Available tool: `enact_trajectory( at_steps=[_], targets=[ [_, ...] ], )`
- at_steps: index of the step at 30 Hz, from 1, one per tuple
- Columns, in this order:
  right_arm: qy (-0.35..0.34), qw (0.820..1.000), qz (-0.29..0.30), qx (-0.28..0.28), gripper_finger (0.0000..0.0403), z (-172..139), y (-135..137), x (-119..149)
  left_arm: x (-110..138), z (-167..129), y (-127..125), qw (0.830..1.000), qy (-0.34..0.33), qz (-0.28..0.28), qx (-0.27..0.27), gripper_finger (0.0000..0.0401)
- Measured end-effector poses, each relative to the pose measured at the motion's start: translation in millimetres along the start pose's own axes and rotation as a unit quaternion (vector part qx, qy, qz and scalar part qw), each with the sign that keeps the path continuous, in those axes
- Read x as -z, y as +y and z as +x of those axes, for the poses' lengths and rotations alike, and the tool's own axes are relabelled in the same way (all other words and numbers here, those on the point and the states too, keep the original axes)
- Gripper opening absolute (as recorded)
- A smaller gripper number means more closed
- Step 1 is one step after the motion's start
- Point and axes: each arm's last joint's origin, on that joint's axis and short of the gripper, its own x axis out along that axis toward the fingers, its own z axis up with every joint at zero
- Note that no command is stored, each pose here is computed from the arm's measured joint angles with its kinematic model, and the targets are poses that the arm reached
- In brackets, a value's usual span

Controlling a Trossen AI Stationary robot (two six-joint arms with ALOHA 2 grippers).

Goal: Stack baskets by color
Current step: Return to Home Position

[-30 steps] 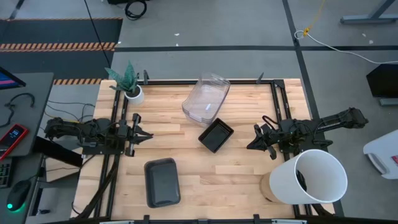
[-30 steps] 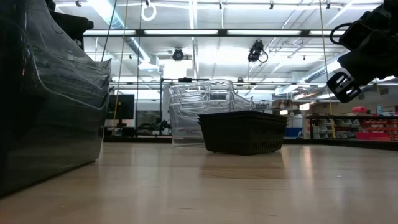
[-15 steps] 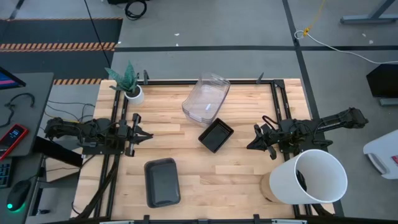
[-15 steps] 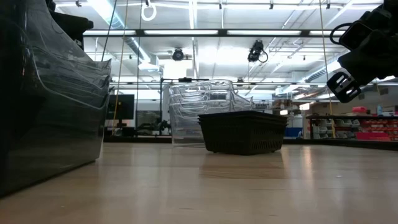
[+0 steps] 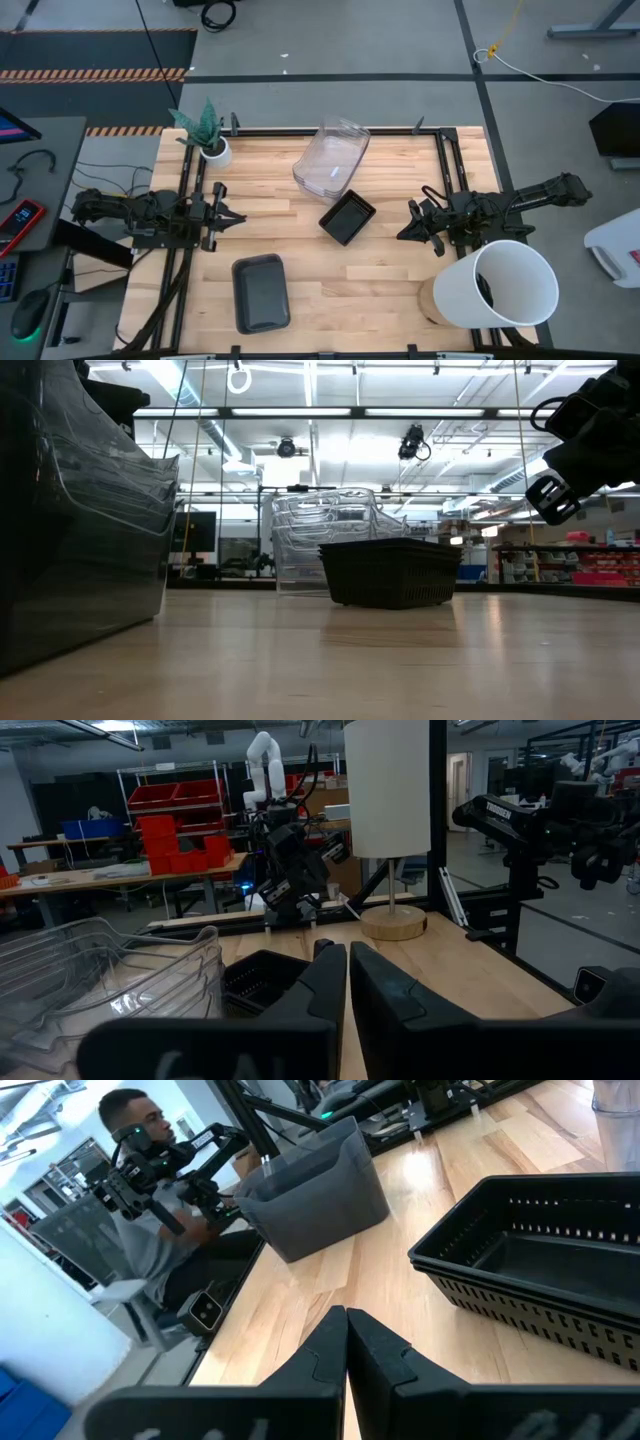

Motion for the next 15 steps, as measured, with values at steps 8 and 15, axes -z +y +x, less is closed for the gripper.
enact_trajectory(
  at_steps=[8,15],
  targets=[
    [0.0,1.0,0.0,0.0,0.0013,0.0,0.0,0.0,0.0,0.0,0.0,1.0,0.0,0.0,0.0,0.0033],
    [0.0,1.0,0.0,0.0,0.0013,0.0,0.0,0.0,0.0,0.0,0.0,1.0,0.0,0.0,0.0,0.0028]
  ],
)
